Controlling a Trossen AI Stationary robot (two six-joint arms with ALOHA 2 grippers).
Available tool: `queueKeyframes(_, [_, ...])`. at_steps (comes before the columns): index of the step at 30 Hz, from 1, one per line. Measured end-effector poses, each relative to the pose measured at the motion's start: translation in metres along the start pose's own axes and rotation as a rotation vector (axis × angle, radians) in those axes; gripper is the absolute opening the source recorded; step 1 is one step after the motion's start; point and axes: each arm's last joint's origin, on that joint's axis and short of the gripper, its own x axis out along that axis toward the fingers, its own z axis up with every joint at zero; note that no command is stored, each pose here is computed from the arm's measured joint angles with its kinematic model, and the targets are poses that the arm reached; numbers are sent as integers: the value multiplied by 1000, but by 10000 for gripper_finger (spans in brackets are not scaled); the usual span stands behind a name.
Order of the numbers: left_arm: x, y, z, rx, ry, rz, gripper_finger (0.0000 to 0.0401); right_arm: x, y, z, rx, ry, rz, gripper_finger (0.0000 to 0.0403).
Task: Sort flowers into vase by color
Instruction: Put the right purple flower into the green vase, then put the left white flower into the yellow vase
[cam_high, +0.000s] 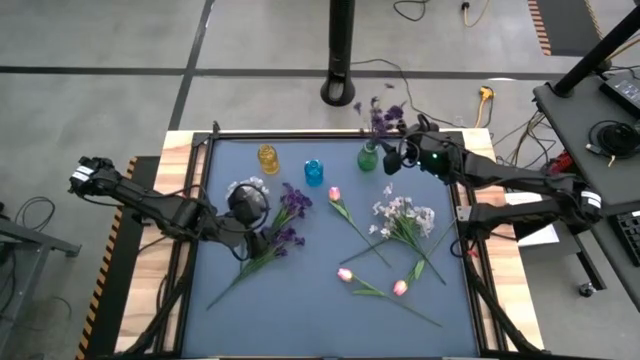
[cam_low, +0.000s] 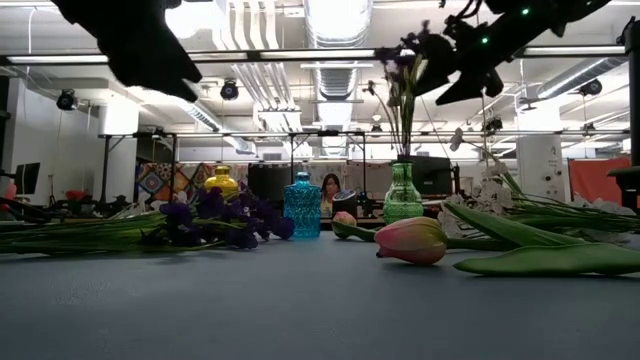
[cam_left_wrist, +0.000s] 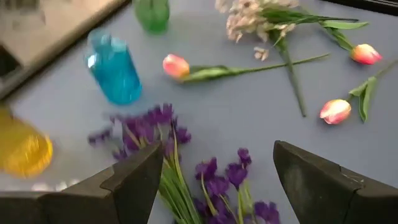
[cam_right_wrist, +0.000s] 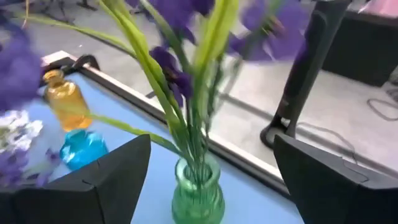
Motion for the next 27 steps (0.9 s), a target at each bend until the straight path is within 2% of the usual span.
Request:
queueKeyframes(5, [-2,13,-17,-279,169,115,288,-10,-3,-4,22,53,21,342])
queueKeyframes(8, [-3,23,-30,-414,272,261,288,-13,0,-5,19,61,41,343])
queueKeyframes(11, [0,26,-41,-498,351,387,288,-14,4,-6,11,64,58,343])
queueKeyframes(20, [30,13,-63,-491,491,568,288,-17,12,-5,-7,45,103,343])
queueKeyframes(27, [55,9,-73,-494,524,628,265,-19,14,-6,-15,45,115,343])
